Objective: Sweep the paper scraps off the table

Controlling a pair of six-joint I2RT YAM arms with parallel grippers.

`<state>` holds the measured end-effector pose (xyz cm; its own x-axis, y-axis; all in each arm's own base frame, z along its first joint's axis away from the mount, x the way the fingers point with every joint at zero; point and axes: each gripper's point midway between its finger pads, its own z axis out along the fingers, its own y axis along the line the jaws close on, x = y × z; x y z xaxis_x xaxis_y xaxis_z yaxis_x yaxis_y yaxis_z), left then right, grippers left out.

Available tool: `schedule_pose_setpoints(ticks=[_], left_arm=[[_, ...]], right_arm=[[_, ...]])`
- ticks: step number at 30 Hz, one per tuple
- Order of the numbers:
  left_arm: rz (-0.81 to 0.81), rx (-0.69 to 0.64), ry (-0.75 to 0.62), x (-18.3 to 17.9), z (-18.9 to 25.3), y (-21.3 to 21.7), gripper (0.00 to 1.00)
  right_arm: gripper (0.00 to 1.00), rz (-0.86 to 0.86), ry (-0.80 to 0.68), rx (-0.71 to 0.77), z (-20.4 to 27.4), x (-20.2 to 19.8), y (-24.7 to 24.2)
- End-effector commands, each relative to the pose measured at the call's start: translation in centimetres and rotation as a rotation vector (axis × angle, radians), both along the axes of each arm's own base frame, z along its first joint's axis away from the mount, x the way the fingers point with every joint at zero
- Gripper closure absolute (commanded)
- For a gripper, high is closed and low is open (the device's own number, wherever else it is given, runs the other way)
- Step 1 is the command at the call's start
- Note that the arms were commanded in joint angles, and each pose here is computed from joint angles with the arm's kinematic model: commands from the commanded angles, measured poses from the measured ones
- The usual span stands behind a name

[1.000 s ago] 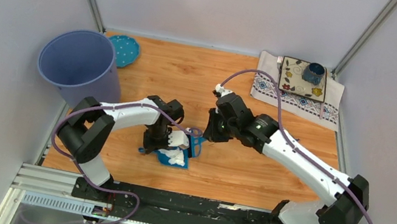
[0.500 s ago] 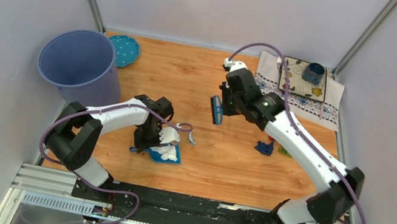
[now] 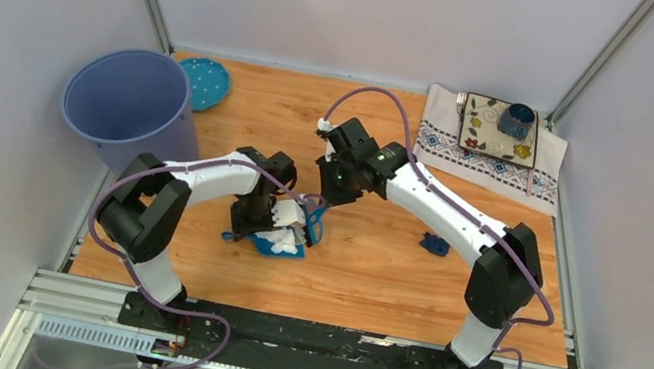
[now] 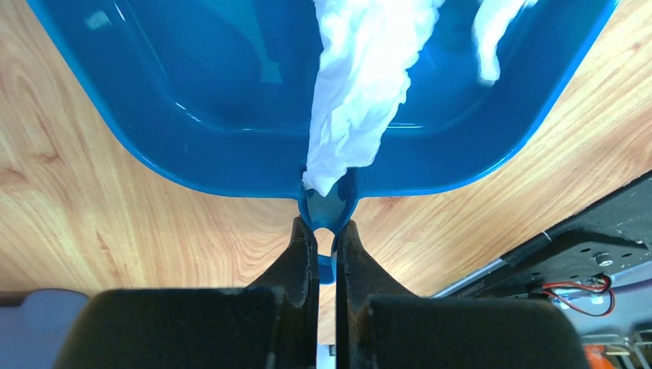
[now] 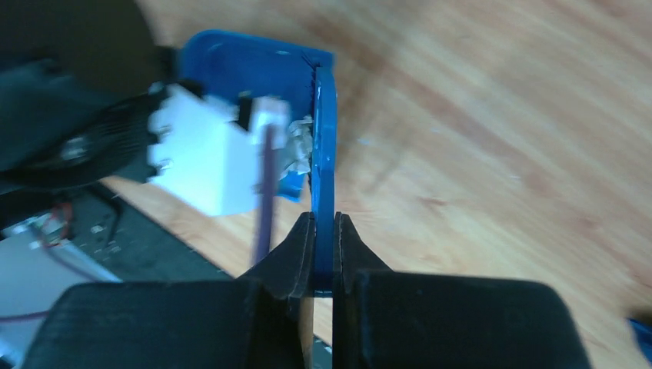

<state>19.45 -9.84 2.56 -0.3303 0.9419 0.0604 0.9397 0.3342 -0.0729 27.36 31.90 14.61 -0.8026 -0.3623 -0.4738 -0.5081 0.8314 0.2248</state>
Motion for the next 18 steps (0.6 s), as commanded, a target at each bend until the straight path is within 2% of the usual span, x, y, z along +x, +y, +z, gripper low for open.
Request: schedule_pose_setpoints(ticks=[1,3,6,8,11,18], left_arm=[[0.017,-0.032,0.000,0.8,0.1,-1.2,1.00],[0.017,-0.032,0.006,0.8,0.0,-1.3,1.00],[0.020,-0.059,0.004,0.9,0.0,-1.8,1.00],[0.027,-0.111,0.014,0.7,0.4,-2.6,1.00],[0.046,-0.215,0.027,0.4,1.3,-4.0,1.00],[0.093,-0.379,-0.003,0.6,4.1,-6.1,1.00]], right_arm=[[1.00,0.034,0.053,0.280,5.2,-2.6,5.6],[1.00,0.030,0.017,0.381,7.6,-3.2,6.4],[1.00,0.040,0.005,0.427,8.6,-4.1,6.3],[1.00,0.021,0.000,0.377,8.2,-4.2,5.1],[1.00,-0.032,-0.094,0.298,9.2,-3.4,2.6],[1.00,-0.208,-0.395,0.231,16.5,-1.5,-4.5]])
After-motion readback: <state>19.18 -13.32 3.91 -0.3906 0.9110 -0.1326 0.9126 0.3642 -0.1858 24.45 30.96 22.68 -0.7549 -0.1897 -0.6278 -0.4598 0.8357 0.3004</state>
